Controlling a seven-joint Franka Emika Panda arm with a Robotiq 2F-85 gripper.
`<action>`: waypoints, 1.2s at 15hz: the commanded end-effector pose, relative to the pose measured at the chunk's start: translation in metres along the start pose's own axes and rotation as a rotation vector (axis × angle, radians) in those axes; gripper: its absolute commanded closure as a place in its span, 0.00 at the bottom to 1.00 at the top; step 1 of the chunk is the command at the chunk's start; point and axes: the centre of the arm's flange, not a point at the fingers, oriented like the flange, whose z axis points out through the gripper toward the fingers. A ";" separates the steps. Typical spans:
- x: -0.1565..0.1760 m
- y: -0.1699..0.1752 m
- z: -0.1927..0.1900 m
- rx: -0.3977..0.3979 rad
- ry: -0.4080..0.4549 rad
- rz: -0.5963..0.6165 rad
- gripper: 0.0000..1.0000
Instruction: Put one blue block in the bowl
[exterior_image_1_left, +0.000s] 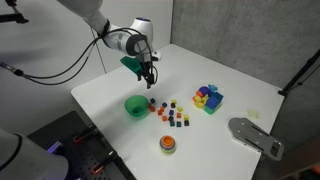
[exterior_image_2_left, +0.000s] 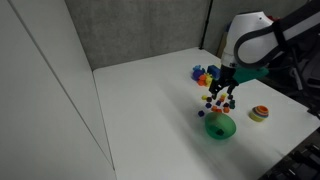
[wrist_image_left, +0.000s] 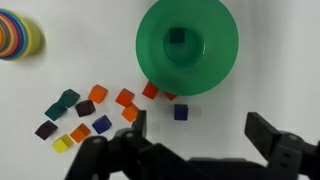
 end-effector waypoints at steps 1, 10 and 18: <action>0.034 -0.018 0.033 0.009 0.050 0.011 0.00; 0.067 -0.026 0.118 -0.016 0.129 0.049 0.00; 0.066 -0.024 0.165 -0.047 0.118 0.062 0.00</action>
